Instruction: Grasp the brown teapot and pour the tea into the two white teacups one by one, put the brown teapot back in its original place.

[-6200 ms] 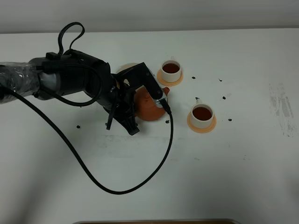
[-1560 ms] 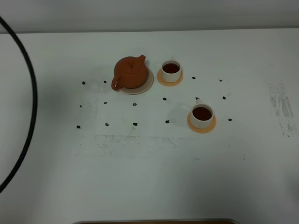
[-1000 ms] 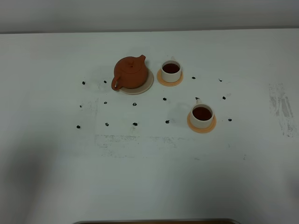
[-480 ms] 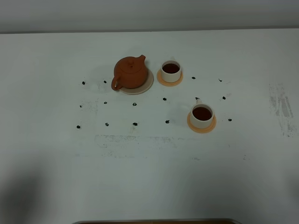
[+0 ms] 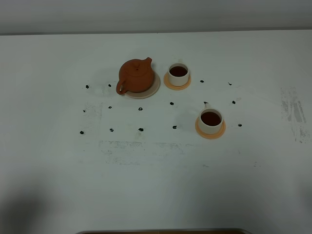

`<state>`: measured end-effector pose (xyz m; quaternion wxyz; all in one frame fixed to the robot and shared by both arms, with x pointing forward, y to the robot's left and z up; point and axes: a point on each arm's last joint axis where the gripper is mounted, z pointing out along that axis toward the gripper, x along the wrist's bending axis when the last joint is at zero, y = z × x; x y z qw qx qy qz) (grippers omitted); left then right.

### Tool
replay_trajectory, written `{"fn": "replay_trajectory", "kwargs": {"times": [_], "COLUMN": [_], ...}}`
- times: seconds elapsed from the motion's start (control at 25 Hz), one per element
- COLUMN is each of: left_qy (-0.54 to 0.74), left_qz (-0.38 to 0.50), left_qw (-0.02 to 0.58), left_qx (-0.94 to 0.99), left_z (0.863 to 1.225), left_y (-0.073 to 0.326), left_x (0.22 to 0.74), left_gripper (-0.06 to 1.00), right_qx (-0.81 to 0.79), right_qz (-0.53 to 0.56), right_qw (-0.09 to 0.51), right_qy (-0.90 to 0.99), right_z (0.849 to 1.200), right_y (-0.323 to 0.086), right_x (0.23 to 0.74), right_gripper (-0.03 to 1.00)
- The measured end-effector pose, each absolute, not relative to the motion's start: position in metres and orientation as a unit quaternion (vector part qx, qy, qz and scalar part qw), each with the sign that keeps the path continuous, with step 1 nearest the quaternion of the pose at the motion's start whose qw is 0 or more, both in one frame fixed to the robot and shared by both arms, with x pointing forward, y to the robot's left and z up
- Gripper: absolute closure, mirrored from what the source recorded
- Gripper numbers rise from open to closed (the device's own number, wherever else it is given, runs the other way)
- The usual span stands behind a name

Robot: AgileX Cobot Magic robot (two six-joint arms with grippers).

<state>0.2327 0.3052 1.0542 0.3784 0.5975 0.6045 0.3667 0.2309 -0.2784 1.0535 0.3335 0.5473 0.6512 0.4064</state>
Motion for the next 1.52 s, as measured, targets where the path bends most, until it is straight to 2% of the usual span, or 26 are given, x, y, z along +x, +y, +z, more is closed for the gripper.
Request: {"fn": "replay_trajectory", "kwargs": {"times": [1.52], "left_qy": [0.607], "left_qz": [0.370], "left_qw": [0.375], "left_qx": [0.595], "left_z": [1.0542], "left_y": [0.3050], "left_x": [0.2326], "left_gripper": [0.47], "right_qx": [0.547], "right_qz": [0.407], "right_qw": [0.333], "right_qy": [0.651], "right_z": [1.0536], "right_y": [-0.2783], "right_x": [0.2309], "right_gripper": [0.53]}}
